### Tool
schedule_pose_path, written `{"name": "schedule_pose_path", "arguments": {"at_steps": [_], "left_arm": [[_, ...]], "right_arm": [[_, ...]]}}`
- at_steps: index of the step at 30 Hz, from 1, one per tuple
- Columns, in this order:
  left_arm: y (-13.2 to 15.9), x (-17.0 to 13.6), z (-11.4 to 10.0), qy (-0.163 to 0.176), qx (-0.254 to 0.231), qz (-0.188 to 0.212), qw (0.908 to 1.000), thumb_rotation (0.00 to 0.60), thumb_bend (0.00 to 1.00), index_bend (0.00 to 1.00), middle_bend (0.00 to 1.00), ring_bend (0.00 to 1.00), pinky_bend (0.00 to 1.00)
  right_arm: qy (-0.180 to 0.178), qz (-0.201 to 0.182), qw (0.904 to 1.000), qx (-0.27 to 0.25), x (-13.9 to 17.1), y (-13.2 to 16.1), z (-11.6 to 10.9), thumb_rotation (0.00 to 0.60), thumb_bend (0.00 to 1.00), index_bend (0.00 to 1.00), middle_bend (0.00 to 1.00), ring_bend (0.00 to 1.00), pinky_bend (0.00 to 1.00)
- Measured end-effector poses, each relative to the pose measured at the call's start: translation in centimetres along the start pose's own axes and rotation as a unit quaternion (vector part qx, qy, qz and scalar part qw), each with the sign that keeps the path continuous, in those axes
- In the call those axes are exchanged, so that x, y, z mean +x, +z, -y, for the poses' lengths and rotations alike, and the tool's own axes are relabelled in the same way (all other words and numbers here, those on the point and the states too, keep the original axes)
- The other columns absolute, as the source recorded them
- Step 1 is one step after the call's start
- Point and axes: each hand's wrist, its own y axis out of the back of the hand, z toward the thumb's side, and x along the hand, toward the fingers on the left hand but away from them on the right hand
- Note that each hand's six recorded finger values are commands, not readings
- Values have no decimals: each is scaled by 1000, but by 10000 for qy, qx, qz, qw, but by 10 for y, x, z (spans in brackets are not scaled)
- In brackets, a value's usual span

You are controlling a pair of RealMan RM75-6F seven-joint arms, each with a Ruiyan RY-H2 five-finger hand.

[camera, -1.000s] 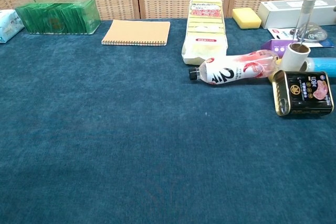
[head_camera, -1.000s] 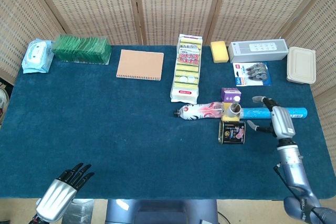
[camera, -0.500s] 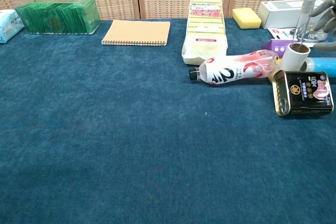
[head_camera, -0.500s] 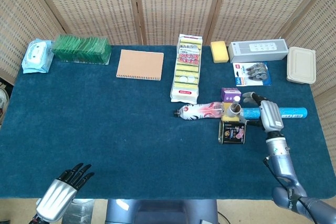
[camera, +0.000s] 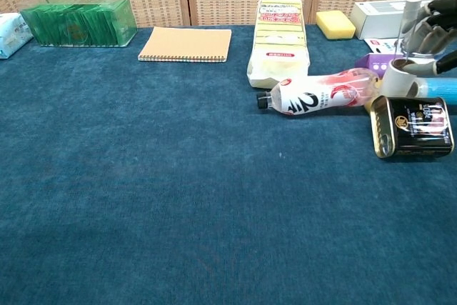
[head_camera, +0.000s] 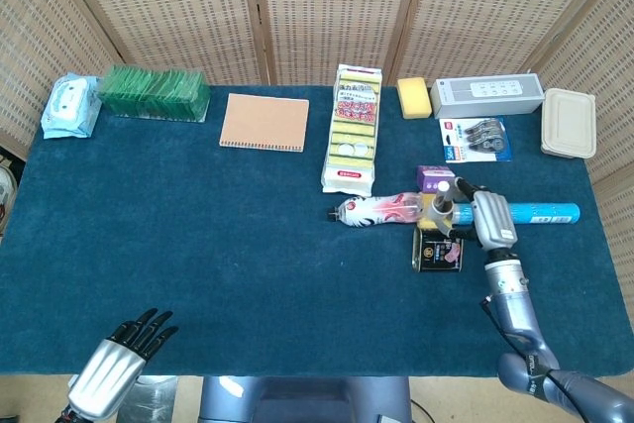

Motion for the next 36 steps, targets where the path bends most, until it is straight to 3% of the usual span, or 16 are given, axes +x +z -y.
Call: {"name": "schedule_pose_path", "arguments": {"at_steps": [12,19,36], "left_arm": [[-1,-1,-1,7,0,-5,10000,600,280,220,178,158,342],[1,0,1,-24,7,6,10000,600,281,220,178,158,342],[0,0,1,-48,25,-3,10000,600,280,220,178,158,342]], "right_arm": [[66,38,9998,164,-7,5,11,600,249,360,486,455,366],[-66,11,9996,266,-12,5,2,600,251,387,508,475,376],[-238,-52,9990,376,-11,9,-6,600,266,517,635,622,468]]}}
